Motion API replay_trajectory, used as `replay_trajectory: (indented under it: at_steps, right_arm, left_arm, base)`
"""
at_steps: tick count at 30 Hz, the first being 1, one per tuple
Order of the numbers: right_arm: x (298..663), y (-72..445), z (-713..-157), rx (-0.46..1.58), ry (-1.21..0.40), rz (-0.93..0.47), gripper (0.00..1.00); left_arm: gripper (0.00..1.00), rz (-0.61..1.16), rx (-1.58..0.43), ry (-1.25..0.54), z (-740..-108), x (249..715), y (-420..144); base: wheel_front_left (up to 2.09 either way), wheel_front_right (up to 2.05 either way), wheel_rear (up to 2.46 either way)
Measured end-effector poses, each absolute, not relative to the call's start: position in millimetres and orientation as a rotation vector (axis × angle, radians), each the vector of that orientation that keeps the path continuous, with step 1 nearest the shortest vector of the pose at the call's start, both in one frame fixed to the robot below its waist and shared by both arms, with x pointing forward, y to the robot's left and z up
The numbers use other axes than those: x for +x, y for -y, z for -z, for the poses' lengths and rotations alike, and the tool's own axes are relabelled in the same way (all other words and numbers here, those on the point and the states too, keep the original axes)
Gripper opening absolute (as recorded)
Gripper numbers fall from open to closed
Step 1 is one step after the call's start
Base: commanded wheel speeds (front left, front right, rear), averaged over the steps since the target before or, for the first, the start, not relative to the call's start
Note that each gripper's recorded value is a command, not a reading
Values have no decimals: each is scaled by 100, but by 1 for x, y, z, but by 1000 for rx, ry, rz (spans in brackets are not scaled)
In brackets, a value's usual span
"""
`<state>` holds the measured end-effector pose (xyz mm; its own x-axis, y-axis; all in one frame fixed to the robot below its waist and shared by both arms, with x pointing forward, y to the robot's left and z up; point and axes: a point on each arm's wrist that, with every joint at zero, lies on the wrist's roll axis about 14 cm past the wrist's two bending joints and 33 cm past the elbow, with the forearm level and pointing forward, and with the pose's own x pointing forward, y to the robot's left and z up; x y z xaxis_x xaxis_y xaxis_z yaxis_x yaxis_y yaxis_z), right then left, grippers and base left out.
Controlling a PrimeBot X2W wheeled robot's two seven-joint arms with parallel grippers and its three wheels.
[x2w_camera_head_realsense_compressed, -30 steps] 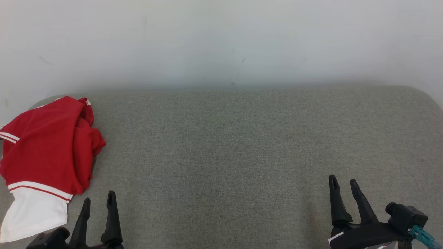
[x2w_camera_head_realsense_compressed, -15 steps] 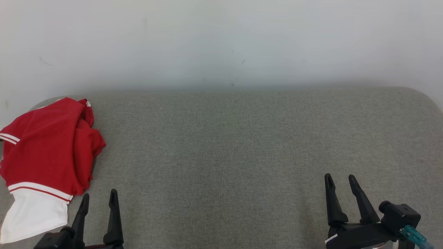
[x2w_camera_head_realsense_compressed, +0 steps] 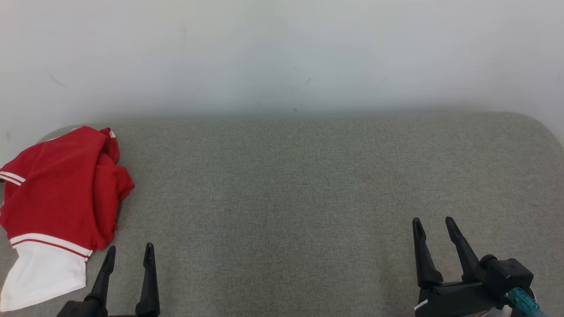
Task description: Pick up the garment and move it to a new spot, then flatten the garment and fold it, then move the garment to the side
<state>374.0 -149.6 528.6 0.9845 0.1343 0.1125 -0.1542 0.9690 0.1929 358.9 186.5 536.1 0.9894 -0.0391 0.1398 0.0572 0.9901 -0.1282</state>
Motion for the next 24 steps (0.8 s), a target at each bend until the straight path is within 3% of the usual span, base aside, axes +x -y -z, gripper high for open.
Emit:
replay_trajectory:
  at_steps: [24]
  right_arm:
    - [370, 158, -540, 61, 142, -133, 100]
  left_arm:
    - [100, 96, -29, 190, -545, 351, -189]
  base:
    - [0, 0, 0]
